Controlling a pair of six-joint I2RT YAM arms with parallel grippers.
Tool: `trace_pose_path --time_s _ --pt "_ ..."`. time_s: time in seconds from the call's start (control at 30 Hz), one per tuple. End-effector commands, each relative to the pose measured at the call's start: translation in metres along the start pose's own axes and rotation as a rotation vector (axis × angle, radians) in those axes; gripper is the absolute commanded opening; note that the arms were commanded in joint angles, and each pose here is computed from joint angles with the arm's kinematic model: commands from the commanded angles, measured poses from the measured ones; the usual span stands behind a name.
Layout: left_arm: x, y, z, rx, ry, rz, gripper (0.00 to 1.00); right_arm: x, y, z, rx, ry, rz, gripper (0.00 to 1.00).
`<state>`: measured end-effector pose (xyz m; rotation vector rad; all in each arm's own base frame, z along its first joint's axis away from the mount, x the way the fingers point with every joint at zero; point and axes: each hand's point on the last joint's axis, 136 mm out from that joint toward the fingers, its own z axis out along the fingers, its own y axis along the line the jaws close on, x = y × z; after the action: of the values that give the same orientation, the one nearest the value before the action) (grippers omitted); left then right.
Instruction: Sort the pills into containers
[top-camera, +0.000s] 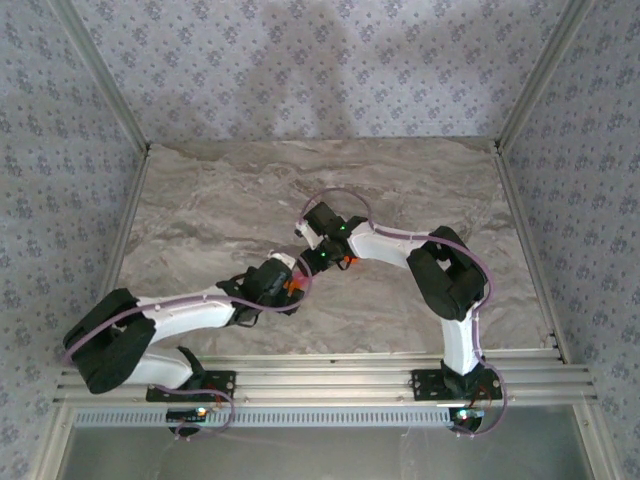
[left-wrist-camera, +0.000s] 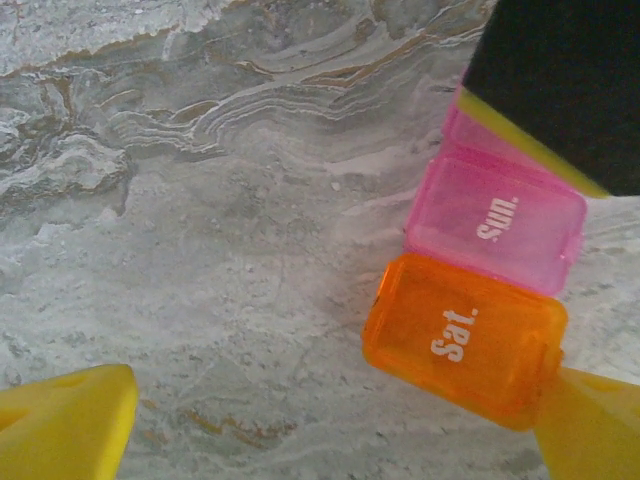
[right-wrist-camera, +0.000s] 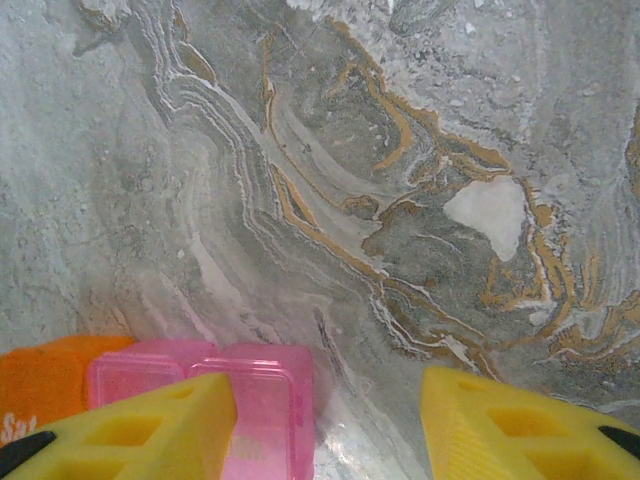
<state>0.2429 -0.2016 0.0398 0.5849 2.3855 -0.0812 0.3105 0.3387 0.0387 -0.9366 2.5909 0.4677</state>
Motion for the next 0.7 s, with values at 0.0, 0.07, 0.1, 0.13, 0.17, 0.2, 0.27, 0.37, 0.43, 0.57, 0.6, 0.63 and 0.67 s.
trace_pose_path --time_s 0.0,0.07,0.1,0.13,0.17,0.2,0.27,0.37,0.43,0.57,0.6,0.63,0.67 --pt "-0.018 0.007 0.000 -0.061 -0.055 0.009 0.99 0.041 -0.008 0.019 0.033 0.131 0.020 0.54" --pt "-0.019 0.009 0.000 -0.077 -0.058 0.010 0.99 0.042 -0.008 0.019 0.033 0.133 0.020 0.54" --pt "-0.019 0.011 0.000 -0.083 -0.060 0.008 0.99 0.042 -0.008 0.020 0.034 0.134 0.020 0.54" --pt "-0.019 0.011 -0.001 -0.087 -0.062 0.007 0.99 0.043 -0.008 0.020 0.033 0.134 0.018 0.54" --pt "-0.019 0.013 -0.001 -0.089 -0.064 0.003 0.99 0.043 -0.008 0.020 0.033 0.134 0.018 0.54" --pt "-0.020 0.013 -0.002 -0.089 -0.068 -0.002 0.99 0.044 -0.008 0.020 0.033 0.135 0.018 0.54" --pt "-0.023 0.014 -0.005 -0.084 -0.079 -0.011 0.99 0.044 -0.008 0.021 0.033 0.136 0.019 0.54" --pt "-0.025 0.015 -0.009 -0.081 -0.094 -0.023 0.99 0.045 -0.008 0.022 0.032 0.137 0.020 0.54" --pt "-0.027 0.017 -0.010 -0.079 -0.099 -0.030 0.99 0.047 -0.008 0.023 0.031 0.140 0.023 0.53" --pt "-0.029 0.019 -0.013 -0.075 -0.107 -0.041 0.99 0.048 -0.008 0.024 0.029 0.142 0.024 0.53" --pt "-0.029 0.020 -0.013 -0.075 -0.107 -0.044 0.99 0.048 -0.008 0.024 0.030 0.143 0.024 0.53" --pt "-0.030 0.021 -0.013 -0.075 -0.109 -0.047 0.99 0.048 -0.008 0.025 0.029 0.143 0.024 0.53" --pt "-0.030 0.023 -0.013 -0.079 -0.105 -0.051 0.99 0.048 -0.008 0.025 0.030 0.144 0.024 0.53"
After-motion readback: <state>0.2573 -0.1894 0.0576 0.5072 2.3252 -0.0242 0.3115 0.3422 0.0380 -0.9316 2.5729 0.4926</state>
